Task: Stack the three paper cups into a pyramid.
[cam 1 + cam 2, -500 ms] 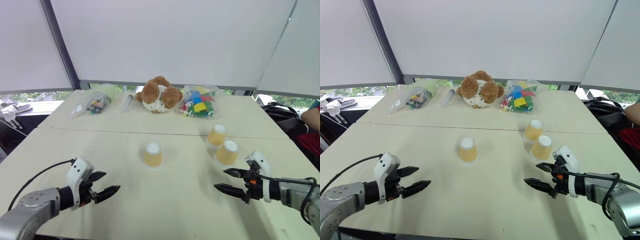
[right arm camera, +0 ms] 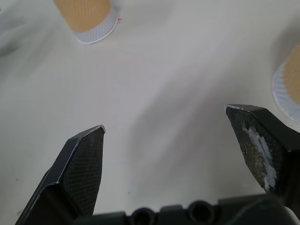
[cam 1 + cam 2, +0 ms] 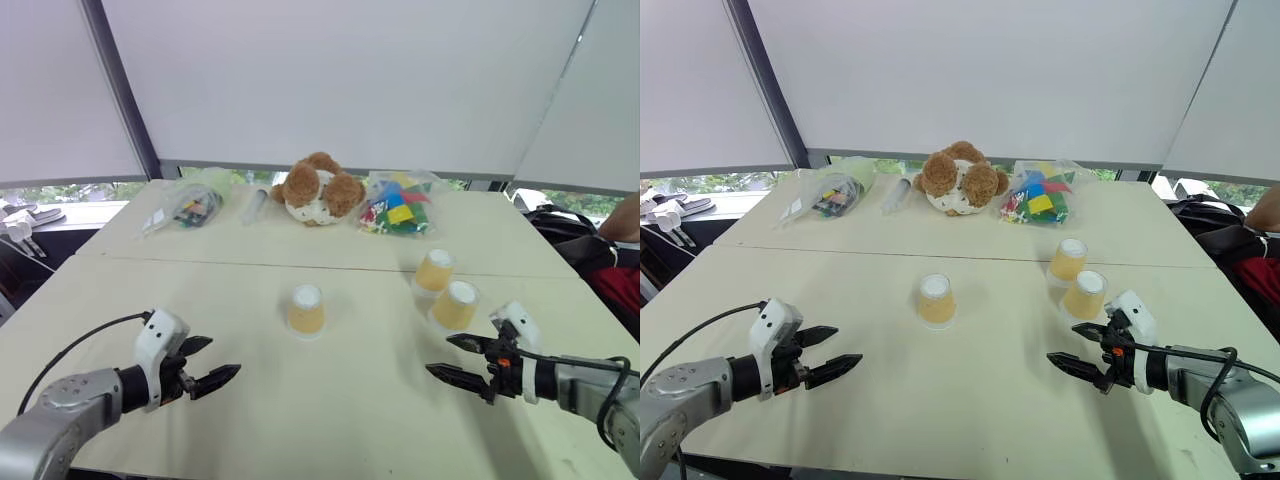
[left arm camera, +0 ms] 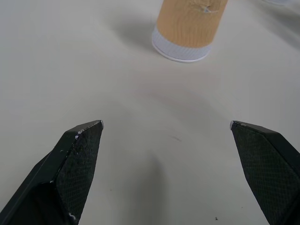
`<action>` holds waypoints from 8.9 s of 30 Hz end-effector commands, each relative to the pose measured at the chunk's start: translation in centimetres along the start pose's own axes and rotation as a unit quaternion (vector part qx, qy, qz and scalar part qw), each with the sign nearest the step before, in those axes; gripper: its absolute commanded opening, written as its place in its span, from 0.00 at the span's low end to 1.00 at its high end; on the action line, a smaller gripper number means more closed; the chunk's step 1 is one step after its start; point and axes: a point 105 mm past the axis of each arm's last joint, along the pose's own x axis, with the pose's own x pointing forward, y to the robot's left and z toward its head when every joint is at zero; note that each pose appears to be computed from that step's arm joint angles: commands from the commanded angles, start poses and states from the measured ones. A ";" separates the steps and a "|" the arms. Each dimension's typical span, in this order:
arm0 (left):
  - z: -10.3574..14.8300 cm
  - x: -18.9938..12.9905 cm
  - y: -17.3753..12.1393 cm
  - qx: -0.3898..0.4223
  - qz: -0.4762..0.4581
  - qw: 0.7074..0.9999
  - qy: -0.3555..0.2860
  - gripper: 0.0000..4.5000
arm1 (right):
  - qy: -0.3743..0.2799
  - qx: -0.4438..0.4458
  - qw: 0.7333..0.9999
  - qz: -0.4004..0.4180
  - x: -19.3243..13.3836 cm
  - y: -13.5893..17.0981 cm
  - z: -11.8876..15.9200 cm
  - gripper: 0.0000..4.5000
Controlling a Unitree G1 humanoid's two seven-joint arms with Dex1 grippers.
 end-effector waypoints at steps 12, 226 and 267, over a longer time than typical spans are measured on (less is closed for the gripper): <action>9.8 1.5 -2.3 0.113 -0.195 0.974 -0.020 1.00 | -0.083 0.023 0.979 -0.187 -5.3 -2.7 0.2 1.00; 7.9 6.7 0.1 0.129 -0.099 0.981 -0.105 1.00 | -0.090 -0.138 0.986 0.041 -2.6 2.9 10.4 0.99; 21.7 13.9 -5.0 0.255 -0.311 0.897 -0.182 0.44 | -0.002 -0.110 0.994 -0.020 -5.5 2.2 6.7 1.00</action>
